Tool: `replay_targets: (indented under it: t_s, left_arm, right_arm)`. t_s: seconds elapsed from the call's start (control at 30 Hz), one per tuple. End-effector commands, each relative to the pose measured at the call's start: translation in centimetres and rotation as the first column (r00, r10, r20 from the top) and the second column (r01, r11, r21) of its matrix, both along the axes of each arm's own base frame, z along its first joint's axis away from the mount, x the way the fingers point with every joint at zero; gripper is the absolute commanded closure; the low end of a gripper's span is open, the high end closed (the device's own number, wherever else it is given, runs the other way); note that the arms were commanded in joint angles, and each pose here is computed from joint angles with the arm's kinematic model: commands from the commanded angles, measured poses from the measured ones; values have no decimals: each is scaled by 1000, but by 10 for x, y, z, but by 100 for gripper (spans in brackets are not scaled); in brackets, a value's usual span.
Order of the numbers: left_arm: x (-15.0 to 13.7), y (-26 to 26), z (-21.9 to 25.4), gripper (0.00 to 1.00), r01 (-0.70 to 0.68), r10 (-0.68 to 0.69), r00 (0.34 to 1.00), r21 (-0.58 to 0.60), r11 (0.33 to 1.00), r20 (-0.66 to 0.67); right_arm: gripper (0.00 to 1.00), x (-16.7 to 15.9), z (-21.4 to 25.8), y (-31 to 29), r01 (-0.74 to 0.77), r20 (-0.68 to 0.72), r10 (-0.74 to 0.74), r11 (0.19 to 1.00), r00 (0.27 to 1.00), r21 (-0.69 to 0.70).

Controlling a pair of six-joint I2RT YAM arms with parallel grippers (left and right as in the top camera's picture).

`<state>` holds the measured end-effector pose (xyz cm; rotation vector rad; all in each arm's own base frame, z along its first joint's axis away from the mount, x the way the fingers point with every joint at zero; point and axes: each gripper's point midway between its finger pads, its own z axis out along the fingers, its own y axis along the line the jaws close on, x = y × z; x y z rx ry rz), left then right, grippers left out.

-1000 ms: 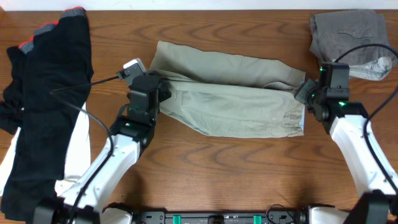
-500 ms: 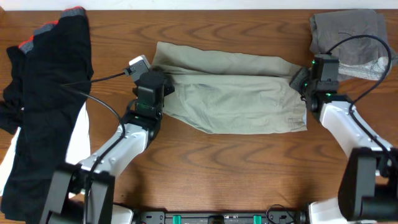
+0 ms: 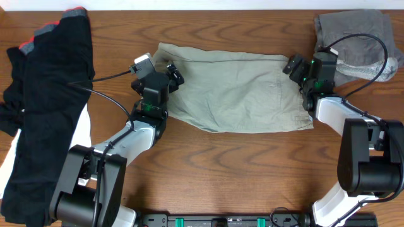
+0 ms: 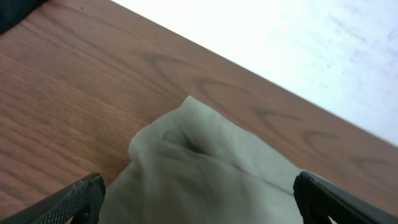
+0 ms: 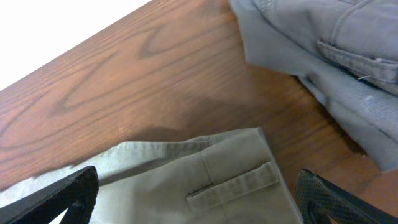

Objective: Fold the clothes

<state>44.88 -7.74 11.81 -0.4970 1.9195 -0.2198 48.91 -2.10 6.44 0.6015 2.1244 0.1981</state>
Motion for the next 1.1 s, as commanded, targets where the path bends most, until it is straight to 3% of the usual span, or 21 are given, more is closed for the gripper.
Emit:
replay_targets:
  t_s: [0.0, 0.1, 0.33, 0.5, 0.7, 1.07]
  left_arm:
    - [3, 5, 23, 2, -5, 4, 1000, 53, 999, 30]
    - [-2, 7, 24, 2, 2, -1, 1000, 73, 997, -9]
    - [-19, -9, 29, 2, 169, -145, 973, 126, 978, -181]
    - [-33, -13, 43, 2, 236, -177, 918, 130, 963, -355]
    - [-43, -13, 54, 2, 305, -209, 877, 165, 938, -433]
    - [-51, -17, 16, 2, 470, -412, 743, -28, 882, -527]
  right_arm:
    - [1, 1, 32, 4, -58, 42, 58, 998, 997, -20]
    - [1, -9, 44, 10, -111, 19, 112, 993, 994, -41]
    - [1, -46, 60, 20, -271, -143, 255, 957, 956, -107]
    - [1, -60, 72, 22, -369, -268, 335, 925, 903, -90]
    - [1, -72, 78, 20, -445, -319, 408, 894, 856, -48]
    - [2, -81, 28, 2, -423, -410, 420, 902, 810, 87]
